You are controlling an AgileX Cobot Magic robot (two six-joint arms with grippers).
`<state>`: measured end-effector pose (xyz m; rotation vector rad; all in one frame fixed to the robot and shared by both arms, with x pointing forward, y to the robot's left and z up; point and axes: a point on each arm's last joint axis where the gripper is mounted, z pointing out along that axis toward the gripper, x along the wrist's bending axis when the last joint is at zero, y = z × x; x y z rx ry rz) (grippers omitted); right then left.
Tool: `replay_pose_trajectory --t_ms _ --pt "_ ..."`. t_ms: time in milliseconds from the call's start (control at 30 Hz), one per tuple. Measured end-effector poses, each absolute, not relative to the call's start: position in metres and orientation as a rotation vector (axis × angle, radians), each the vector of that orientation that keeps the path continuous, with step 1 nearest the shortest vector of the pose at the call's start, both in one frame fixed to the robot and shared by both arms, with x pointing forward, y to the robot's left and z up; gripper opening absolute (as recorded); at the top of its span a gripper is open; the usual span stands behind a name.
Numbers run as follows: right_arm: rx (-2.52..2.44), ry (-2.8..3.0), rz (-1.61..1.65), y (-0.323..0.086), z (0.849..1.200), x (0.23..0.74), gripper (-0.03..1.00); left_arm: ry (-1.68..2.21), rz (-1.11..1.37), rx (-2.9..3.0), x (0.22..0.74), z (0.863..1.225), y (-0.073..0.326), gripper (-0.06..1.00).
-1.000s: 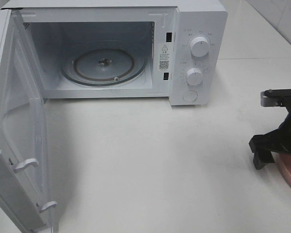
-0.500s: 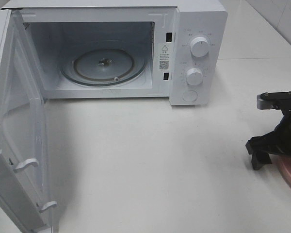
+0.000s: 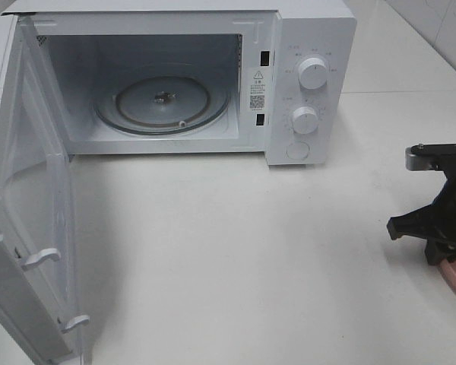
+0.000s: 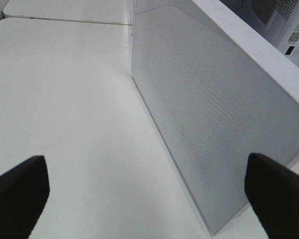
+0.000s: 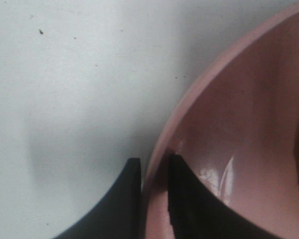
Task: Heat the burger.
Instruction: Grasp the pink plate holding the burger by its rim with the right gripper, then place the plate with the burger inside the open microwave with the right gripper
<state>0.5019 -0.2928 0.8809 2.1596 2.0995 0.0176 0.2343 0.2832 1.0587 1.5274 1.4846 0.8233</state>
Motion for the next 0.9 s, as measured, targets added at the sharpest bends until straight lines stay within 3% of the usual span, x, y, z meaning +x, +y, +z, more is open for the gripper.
replay_pose_trajectory --t_ms 67,533,900 --pt "2.168 2.096 0.015 -0.293 0.881 0.502 0.13 1.485 0.823 1.527 0.234 1.059 0.283 0.99" --pt "2.12 2.133 -0.031 -0.285 0.882 0.5 0.12 1.485 0.823 1.527 0.234 1.059 0.283 0.99" --pt "1.994 2.164 -0.189 -0.268 0.884 0.492 0.05 1.485 0.823 1.527 0.234 1.059 0.283 0.99"
